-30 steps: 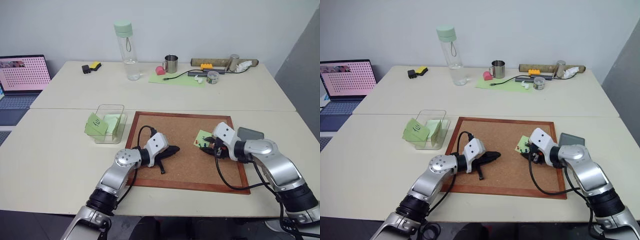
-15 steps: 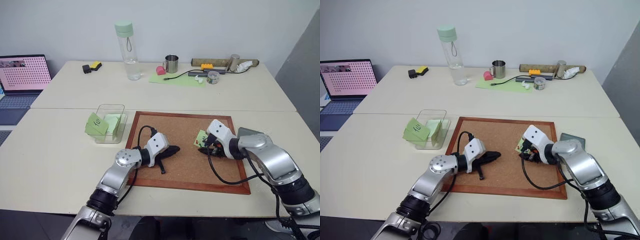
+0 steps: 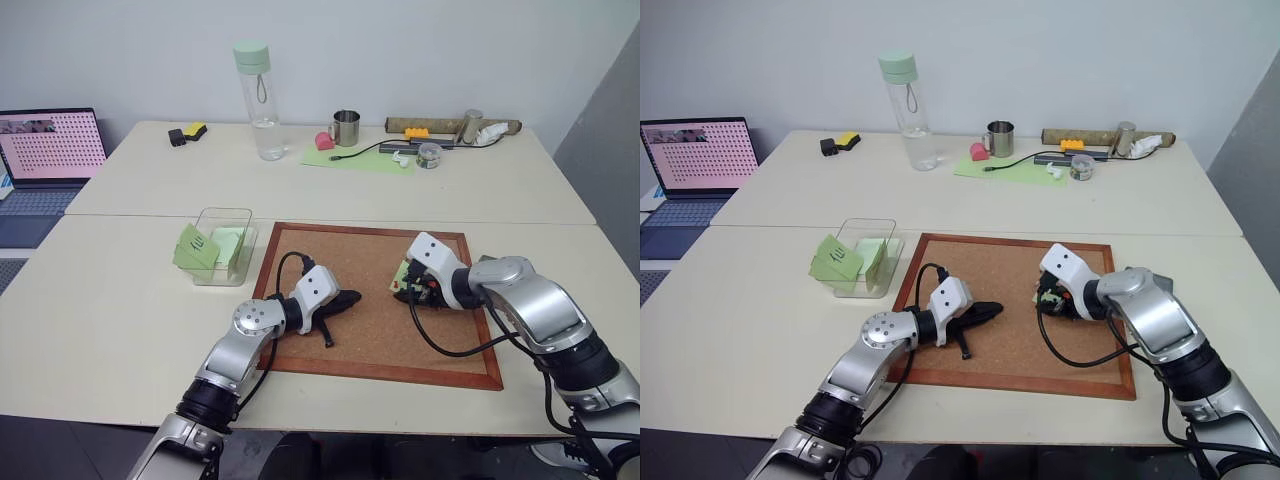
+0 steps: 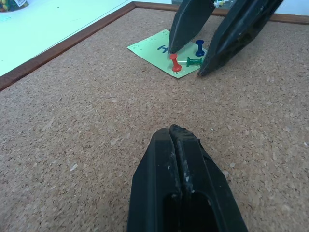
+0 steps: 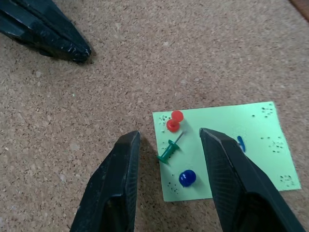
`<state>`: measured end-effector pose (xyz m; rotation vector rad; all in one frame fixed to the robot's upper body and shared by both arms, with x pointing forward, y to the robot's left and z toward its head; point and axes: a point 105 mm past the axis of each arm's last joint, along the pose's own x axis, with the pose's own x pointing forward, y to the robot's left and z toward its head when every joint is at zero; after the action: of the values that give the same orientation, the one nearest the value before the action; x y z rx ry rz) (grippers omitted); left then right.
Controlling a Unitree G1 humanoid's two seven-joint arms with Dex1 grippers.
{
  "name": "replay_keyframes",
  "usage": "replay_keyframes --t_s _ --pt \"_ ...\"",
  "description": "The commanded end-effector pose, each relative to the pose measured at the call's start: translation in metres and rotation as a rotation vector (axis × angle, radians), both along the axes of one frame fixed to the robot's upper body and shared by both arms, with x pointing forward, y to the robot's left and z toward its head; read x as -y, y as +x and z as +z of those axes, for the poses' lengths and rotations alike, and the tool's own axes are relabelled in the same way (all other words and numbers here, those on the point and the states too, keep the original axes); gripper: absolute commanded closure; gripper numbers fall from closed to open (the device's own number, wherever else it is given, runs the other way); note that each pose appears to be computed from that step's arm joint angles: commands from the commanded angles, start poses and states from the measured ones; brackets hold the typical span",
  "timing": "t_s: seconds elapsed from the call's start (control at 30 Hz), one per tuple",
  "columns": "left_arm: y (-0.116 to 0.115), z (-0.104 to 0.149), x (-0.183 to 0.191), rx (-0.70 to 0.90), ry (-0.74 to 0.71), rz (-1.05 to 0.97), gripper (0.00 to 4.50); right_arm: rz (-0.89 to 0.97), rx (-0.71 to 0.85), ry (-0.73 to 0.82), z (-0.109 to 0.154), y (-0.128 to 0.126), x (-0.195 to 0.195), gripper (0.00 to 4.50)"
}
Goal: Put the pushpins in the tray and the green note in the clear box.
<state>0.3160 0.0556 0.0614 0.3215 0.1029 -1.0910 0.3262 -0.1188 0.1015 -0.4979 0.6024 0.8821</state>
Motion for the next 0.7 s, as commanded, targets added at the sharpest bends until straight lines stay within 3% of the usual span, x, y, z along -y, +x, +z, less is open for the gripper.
replay_keyframes --t_s 0.03,0.2,0.43,0.7 --pt "-0.0088 -0.036 -0.0042 -0.11 0.062 0.027 4.5 0.029 0.025 -0.006 0.0095 0.0034 -0.0029 2.46" --pt "-0.0092 -0.0364 -0.0039 -0.11 0.061 0.027 4.5 0.031 0.022 -0.01 0.0089 0.004 -0.0025 2.97" --pt "-0.0101 -0.037 -0.0042 -0.11 0.064 0.025 4.5 0.037 0.022 -0.006 0.0101 0.0027 -0.0035 4.42" --pt "-0.0091 -0.0365 -0.0053 -0.107 0.069 0.023 4.5 0.029 0.026 0.02 0.0149 0.003 -0.0045 4.42"
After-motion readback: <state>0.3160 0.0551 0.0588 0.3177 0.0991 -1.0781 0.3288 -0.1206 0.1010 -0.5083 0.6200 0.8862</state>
